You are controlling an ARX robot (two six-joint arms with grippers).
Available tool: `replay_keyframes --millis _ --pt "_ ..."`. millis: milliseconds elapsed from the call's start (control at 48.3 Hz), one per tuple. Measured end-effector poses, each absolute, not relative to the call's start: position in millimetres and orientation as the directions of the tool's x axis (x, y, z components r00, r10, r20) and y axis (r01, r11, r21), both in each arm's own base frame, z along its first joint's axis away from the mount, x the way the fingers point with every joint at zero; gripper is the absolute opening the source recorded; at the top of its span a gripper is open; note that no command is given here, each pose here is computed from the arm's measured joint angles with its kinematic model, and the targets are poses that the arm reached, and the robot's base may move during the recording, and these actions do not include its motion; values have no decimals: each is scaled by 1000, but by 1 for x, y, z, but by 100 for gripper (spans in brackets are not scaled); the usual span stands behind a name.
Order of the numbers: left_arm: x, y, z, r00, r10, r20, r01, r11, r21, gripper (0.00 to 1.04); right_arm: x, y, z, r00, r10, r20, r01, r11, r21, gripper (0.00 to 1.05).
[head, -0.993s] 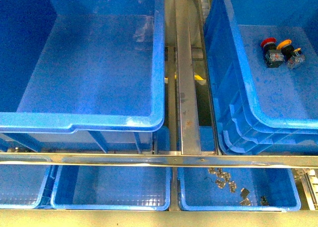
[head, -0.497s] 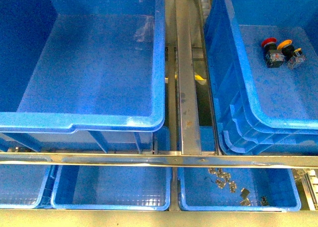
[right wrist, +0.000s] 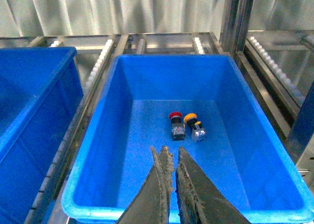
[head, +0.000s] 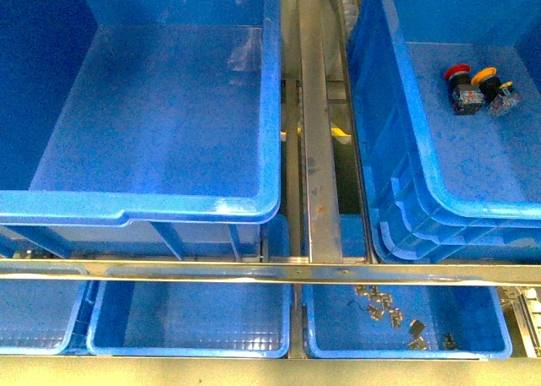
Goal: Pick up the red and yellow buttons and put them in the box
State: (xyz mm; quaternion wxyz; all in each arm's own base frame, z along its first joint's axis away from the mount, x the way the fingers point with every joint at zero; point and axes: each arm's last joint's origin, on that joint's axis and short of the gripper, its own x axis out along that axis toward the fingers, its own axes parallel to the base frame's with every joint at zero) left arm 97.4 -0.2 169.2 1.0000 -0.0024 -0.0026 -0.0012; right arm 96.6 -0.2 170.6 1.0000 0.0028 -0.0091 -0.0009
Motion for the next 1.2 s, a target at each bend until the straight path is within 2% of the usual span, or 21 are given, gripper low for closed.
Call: replay_keyframes --millis 62,228,269,600,1200 --pt "97 0 169 1000 -2 5 2 1000 -5 97 97 0 171 1000 -2 18 2 1000 4 6" --pt "97 0 169 1000 -2 5 2 1000 -5 97 97 0 171 1000 -2 18 2 1000 4 34" --pt "97 0 169 1000 -2 5 2 1000 -5 97 97 0 171 1000 -2 19 2 1000 4 44" --pt "97 0 169 1000 -2 5 2 1000 -5 97 97 0 171 1000 -2 18 2 1000 4 100" --pt "97 0 169 1000 -2 5 2 1000 -5 97 97 0 171 1000 -2 18 2 1000 4 99"
